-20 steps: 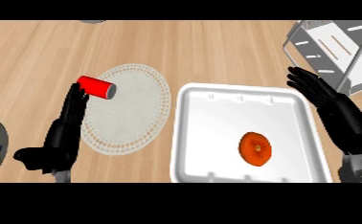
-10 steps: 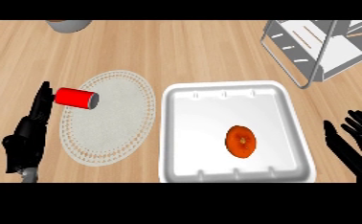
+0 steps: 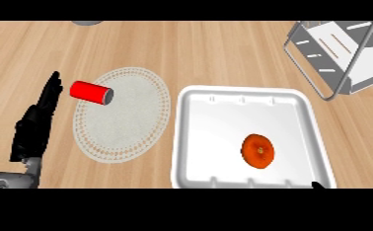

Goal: Pick the squash from the tray and place it in the tiered basket

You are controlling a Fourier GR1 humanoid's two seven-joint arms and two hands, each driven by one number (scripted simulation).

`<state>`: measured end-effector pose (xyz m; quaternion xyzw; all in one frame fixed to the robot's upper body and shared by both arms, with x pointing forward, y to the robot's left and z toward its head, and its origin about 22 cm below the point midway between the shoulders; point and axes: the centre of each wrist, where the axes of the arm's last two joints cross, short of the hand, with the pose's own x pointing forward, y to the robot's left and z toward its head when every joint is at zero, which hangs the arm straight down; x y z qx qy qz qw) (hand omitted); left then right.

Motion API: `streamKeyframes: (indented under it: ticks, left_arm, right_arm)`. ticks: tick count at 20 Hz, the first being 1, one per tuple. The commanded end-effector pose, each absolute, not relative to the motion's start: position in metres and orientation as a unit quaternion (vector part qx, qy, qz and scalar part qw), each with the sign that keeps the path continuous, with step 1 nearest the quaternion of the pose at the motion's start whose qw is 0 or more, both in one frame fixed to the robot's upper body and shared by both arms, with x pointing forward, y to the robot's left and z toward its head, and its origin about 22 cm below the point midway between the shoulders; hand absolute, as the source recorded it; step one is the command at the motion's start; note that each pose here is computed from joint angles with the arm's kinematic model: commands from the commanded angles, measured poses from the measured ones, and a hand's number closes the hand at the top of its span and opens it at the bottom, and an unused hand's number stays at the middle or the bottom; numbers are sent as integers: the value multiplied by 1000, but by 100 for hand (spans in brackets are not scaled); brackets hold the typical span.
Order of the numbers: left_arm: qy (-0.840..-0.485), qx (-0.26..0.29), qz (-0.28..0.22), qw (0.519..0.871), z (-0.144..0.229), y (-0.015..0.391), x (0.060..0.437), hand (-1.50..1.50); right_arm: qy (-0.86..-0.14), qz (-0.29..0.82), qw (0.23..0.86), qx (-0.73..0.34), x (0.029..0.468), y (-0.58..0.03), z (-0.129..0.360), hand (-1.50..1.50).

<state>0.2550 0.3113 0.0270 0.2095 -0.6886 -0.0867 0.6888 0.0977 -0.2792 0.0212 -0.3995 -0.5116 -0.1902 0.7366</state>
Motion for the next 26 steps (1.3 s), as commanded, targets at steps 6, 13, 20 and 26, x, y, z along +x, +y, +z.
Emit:
streamKeyframes:
  ticks: [6,13,20,26]
  left_arm:
    - [-699,190,-112,680,48,294,276,0]
    - [-692,183,-114,688,39,282,279,0]
    - [-694,191,-116,684,42,292,281,0]
    - [-694,189,-110,686,41,293,289,0]
  right_arm:
    - [-404,-42,826,-392,80,-259,90,-150]
    - [-324,-54,860,-391,121,-244,122,-150]
    - [-272,-25,895,-354,151,-240,118,-150]
    - [-244,-10,905,-348,174,-220,95,-150]
